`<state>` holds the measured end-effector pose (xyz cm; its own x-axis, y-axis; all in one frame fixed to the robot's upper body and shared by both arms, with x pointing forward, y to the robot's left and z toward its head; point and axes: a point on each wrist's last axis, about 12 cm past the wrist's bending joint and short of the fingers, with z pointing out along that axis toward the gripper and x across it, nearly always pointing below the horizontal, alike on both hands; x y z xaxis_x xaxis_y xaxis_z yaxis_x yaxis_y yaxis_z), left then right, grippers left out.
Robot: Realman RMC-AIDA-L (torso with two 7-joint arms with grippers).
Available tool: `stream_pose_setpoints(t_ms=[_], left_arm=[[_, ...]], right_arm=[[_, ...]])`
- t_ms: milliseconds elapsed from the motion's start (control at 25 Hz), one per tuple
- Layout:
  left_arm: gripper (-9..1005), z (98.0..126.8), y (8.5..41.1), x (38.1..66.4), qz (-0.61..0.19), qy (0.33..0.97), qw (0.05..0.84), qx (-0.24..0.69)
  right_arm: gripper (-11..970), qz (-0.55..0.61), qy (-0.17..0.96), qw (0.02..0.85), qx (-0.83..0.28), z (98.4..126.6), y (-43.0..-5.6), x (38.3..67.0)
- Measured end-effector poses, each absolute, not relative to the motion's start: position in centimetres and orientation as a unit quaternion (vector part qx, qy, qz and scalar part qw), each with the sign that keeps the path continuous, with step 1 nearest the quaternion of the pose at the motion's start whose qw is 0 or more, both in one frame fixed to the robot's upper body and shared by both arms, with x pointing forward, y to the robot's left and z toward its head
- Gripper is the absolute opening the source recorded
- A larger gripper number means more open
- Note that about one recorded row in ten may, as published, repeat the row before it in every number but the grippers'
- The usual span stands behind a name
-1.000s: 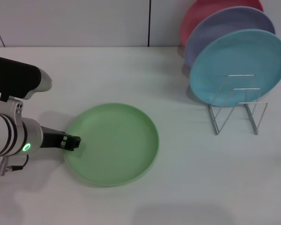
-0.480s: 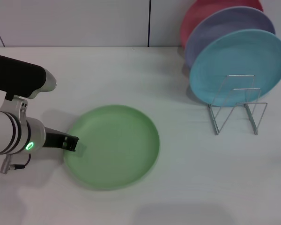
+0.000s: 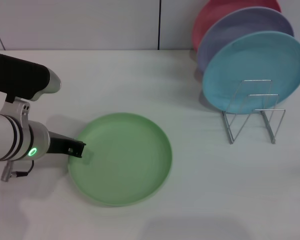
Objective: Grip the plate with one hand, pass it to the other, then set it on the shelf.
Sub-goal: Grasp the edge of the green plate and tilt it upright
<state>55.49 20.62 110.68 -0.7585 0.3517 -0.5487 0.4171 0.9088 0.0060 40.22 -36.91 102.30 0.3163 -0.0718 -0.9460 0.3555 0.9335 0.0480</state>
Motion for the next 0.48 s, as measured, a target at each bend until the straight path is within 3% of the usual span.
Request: stream_pose_setpoints(t_ms=[480], left_arm=[[83, 111.9, 20.1, 55.7, -0.061, 0.924, 0.303, 0.226]], right_arm=[[826, -0.122, 0.537, 0.827, 0.113, 103.2, -36.5, 40.3]])
